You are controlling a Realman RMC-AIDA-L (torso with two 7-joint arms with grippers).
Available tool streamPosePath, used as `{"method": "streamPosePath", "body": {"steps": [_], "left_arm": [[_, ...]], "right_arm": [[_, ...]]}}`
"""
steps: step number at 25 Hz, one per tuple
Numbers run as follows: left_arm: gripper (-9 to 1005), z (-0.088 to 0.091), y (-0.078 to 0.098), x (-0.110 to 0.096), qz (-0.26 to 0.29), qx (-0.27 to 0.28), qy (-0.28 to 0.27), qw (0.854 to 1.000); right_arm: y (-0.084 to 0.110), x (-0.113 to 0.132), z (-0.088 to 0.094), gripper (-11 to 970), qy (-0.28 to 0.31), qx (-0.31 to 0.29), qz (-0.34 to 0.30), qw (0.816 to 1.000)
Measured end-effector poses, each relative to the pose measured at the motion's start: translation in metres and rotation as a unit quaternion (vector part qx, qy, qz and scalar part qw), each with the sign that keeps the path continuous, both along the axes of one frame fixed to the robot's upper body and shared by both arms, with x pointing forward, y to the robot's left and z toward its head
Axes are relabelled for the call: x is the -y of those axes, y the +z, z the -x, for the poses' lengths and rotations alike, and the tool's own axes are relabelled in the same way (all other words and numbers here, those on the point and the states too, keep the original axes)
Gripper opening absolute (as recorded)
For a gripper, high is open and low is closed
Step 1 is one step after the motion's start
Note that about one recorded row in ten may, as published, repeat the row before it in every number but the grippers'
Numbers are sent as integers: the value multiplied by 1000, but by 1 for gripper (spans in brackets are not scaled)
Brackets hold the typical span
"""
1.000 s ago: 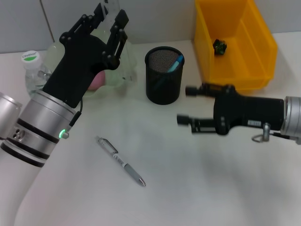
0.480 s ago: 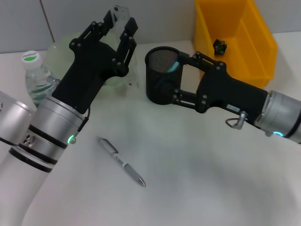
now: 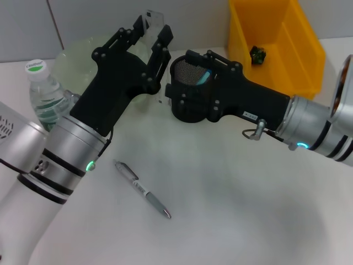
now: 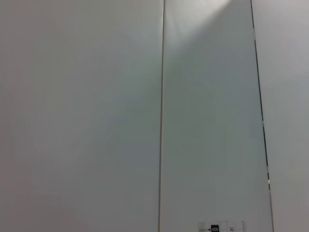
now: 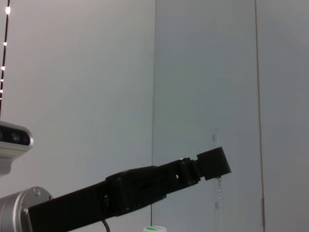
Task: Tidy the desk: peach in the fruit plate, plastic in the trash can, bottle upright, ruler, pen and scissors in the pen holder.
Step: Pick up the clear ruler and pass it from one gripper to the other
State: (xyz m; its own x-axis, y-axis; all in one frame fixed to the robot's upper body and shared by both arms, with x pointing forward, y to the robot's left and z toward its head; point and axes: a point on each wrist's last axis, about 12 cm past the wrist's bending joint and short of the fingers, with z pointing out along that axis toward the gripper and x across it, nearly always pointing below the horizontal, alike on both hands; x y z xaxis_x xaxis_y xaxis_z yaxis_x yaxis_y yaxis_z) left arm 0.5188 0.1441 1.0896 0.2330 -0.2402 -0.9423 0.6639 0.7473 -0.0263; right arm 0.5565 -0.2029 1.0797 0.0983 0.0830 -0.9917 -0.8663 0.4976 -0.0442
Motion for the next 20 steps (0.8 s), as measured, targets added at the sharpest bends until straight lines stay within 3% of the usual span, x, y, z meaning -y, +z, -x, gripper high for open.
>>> {"method": "streamPosePath", "body": {"steps": [17, 20], "left_arm": [[397, 3, 0, 6, -30, 25, -2, 999], [397, 2, 0, 7, -34, 28, -2, 999]], "right_arm": [[1, -14, -9, 786, -6, -8, -3, 1000], [1, -18, -9, 632, -13, 0, -6, 1000]]}}
